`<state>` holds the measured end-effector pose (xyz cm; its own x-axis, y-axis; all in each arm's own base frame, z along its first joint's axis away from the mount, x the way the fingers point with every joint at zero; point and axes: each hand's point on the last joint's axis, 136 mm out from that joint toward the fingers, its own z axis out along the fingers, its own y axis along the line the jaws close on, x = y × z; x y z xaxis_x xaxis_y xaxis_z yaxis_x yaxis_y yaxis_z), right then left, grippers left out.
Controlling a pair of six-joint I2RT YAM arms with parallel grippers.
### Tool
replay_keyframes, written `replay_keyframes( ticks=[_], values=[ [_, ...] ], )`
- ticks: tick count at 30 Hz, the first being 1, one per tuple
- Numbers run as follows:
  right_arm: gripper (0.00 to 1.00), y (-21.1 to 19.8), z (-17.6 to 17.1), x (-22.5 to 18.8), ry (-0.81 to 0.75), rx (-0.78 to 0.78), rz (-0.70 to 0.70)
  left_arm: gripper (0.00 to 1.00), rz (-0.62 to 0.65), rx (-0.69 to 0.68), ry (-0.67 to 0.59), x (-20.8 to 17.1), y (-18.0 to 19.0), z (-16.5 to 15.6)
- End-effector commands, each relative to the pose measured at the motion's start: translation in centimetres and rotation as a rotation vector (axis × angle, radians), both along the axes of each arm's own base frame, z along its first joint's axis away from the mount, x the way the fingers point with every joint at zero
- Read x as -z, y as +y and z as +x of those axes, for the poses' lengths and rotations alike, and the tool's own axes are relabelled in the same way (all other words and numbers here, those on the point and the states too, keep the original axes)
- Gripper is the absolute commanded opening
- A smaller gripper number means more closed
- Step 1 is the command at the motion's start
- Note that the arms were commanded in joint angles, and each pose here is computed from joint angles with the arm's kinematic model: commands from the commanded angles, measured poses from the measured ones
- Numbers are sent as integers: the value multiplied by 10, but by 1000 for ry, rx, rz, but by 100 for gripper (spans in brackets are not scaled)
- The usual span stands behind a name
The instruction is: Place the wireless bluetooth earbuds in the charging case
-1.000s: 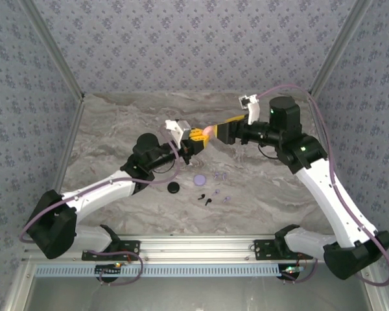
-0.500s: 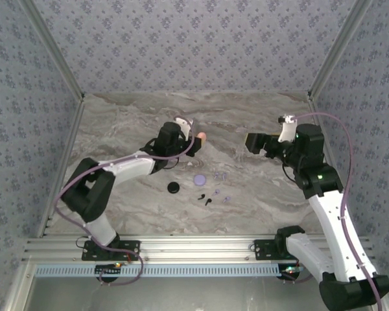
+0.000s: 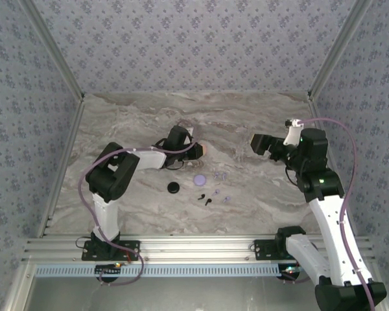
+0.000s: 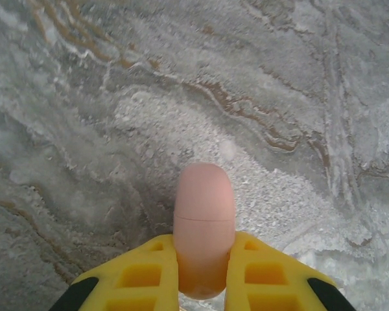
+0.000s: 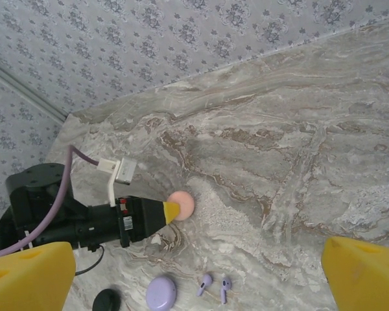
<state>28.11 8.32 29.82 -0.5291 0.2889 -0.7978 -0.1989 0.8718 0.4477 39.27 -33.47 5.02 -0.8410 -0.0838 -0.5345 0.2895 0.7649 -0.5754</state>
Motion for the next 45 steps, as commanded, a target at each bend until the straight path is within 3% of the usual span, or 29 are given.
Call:
replay_keyframes(
  ticks=[1, 4, 13, 24, 29, 35, 45],
  values=[
    [100, 4, -5, 2, 17, -21, 23, 7, -42, -21, 23, -3, -5, 8],
    [100, 4, -5, 4, 26, -24, 25, 19, -31, -38, 34, 3, -1, 7],
    [99, 11, -3, 8, 59, -61, 39, 33, 1, -63, 31, 6, 8, 7],
    [95, 16, -2, 52, 287, -61, -65, 56, 56, -110, -94, -44, 34, 9],
    [94, 42, -7, 87, 379, -87, -177, 64, 86, -156, -227, -96, 59, 6],
    [90, 101, -17, 141, 491, -187, -310, 75, 115, -277, -352, -144, 107, -1],
    [88, 169, -18, 201, 575, -298, -538, 87, 170, -456, -441, -170, 180, -28]
  ],
)
